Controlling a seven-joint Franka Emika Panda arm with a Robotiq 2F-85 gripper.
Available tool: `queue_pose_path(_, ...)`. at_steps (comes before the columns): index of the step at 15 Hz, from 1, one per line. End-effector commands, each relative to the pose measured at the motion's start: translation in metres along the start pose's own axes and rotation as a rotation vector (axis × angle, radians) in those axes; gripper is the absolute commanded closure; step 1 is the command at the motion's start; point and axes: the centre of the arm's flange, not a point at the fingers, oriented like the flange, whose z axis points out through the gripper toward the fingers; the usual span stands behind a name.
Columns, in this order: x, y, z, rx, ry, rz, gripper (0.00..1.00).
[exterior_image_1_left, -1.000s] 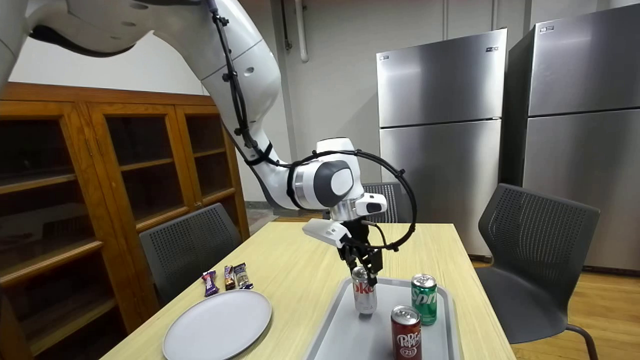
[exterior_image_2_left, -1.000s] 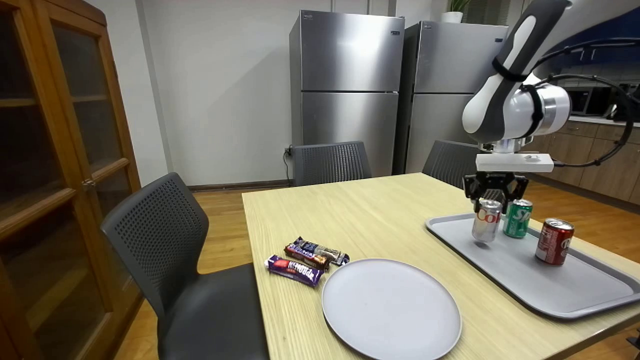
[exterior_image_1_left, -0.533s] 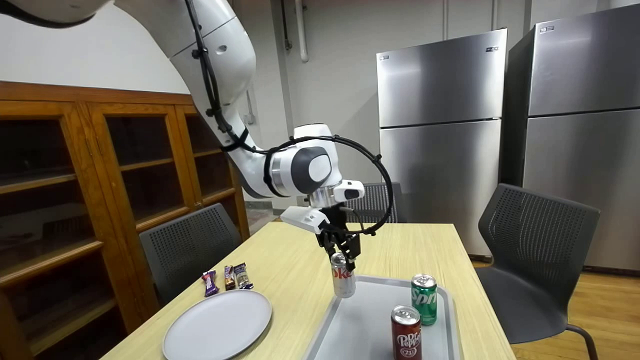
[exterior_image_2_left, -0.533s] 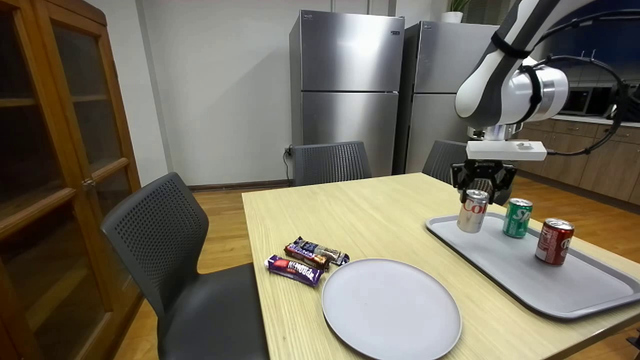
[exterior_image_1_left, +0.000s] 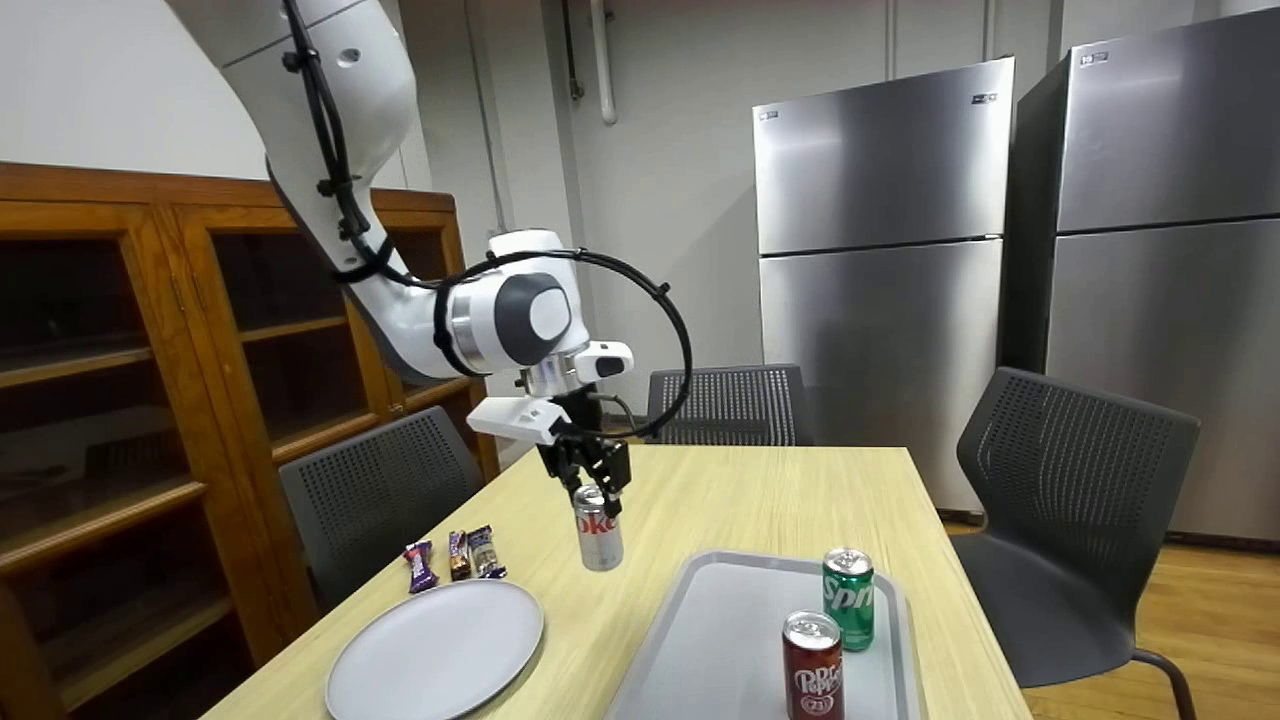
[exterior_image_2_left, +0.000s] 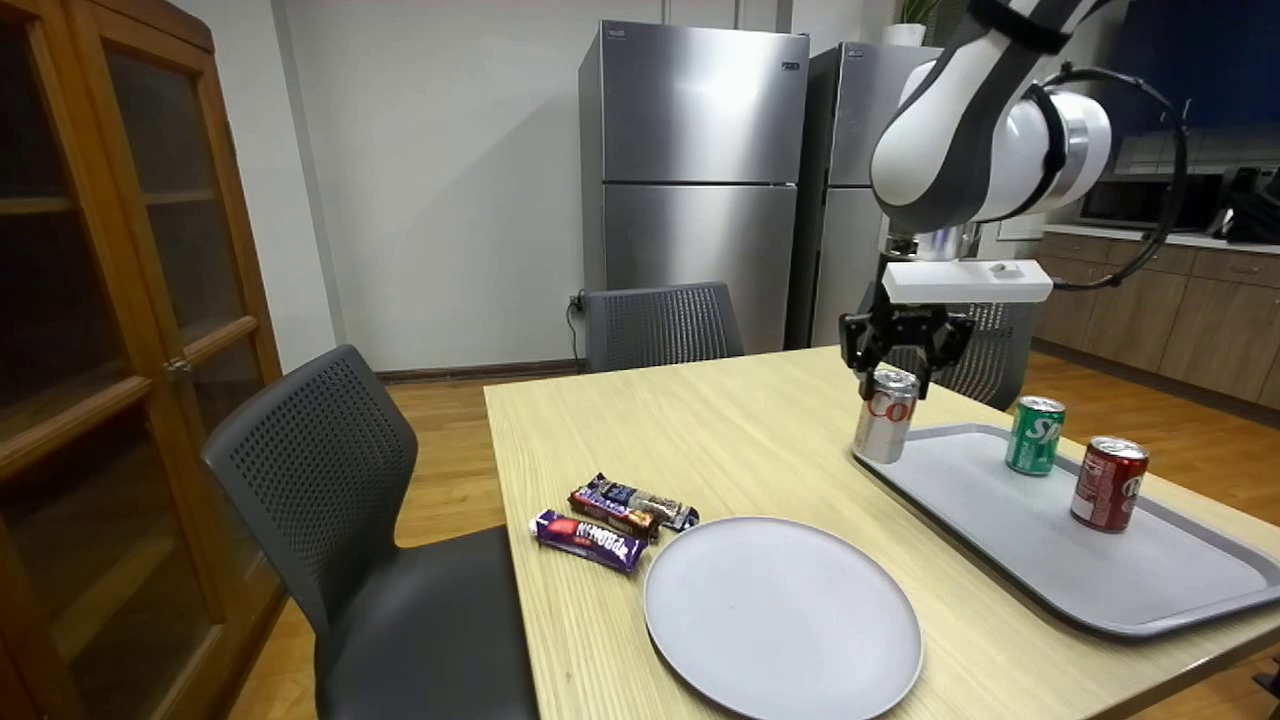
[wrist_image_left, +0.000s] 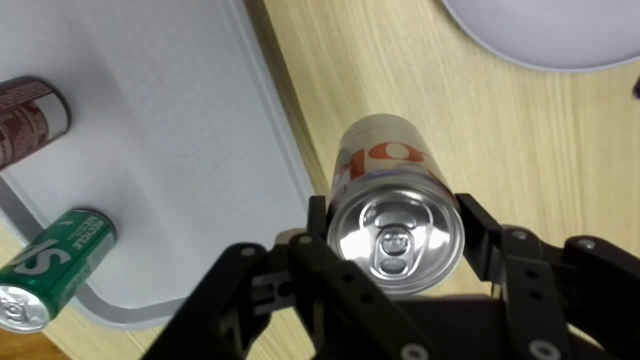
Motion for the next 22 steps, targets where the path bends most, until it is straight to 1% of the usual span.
queue_pose_path(1,-0.034,-0.051,-0.029,0.008,0.017,-0.068,0.61)
queue_pose_path(6,-0.065,-0.126,-0.032,0.034,0.001,-0.182,0.61)
queue_pose_path(10,-0.088,-0.173,-0.031,0.054,-0.017,-0.268,0.61)
queue_pose_path(16,-0.114,-0.214,-0.018,0.059,-0.047,-0.358,0.61)
queue_pose_path(22,-0.123,-0.232,0.001,0.055,-0.071,-0.397,0.61)
